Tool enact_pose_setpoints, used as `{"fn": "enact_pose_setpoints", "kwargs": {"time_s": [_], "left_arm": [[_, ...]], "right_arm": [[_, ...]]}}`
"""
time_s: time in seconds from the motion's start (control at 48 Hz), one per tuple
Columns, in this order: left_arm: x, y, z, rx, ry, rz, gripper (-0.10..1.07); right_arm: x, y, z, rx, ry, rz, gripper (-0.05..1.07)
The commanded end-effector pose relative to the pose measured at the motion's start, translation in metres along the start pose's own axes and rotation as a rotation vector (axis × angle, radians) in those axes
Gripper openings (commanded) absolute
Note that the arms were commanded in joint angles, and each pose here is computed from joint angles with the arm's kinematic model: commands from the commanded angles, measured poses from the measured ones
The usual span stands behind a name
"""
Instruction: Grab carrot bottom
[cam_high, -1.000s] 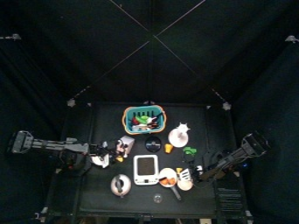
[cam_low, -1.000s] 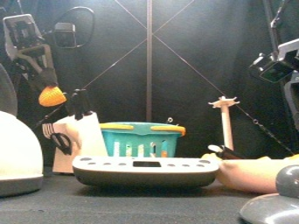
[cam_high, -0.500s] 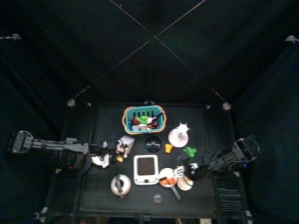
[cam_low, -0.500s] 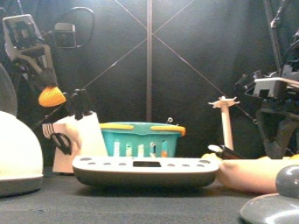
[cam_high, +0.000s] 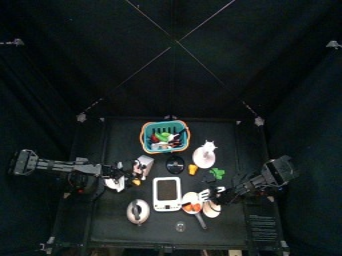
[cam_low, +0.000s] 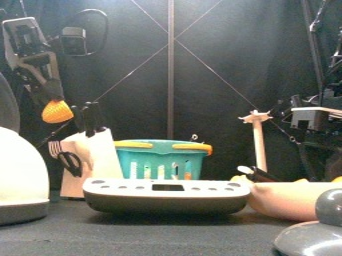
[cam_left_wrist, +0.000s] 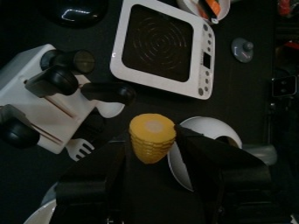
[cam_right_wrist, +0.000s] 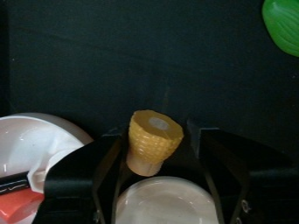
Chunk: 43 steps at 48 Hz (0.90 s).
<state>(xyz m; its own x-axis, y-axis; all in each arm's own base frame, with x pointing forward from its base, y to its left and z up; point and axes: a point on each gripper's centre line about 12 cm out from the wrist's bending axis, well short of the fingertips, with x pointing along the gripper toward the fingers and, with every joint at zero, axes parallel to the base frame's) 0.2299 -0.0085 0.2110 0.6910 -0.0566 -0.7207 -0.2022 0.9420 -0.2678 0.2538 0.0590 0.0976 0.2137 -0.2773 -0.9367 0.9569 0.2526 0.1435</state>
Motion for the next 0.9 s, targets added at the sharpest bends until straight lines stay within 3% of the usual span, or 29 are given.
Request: {"fn": "enact_pose_setpoints", "kwargs": {"time_s": [0.0, 0.083, 0.229, 0.583, 0.708, 0.812, 0.875], "left_arm": [[-0.001, -0.002, 0.005, 0.001, -0.013, -0.005, 0.72], [-0.002, -0.002, 0.005, -0.001, -0.004, -0.003, 0.72], [-0.001, -0.002, 0.002, -0.008, 0.01, -0.003, 0.72], [-0.003, 0.001, -0.003, -0.022, 0.037, 0.006, 0.72], [0.004, 0.005, -0.019, -0.066, 0.057, -0.003, 0.72], [0.002, 0.002, -0.01, -0.065, 0.027, -0.013, 0.72], [0.001, 0.002, -0.009, -0.072, 0.029, -0.014, 0.72]], "right_arm": [[-0.004, 0.003, 0.002, -0.004, -0.004, 0.016, 0.61], [-0.008, 0.008, 0.008, -0.082, -0.061, 0.063, 0.55], [-0.02, 0.02, 0.023, -0.237, -0.185, 0.175, 0.55], [-0.047, 0.029, 0.033, -0.335, -0.281, 0.309, 0.54], [-0.072, 0.054, 0.042, -0.397, -0.359, 0.443, 0.54], [-0.087, 0.082, 0.043, -0.494, -0.38, 0.59, 0.54], [-0.085, 0.099, 0.041, -0.555, -0.334, 0.672, 0.54]]}}
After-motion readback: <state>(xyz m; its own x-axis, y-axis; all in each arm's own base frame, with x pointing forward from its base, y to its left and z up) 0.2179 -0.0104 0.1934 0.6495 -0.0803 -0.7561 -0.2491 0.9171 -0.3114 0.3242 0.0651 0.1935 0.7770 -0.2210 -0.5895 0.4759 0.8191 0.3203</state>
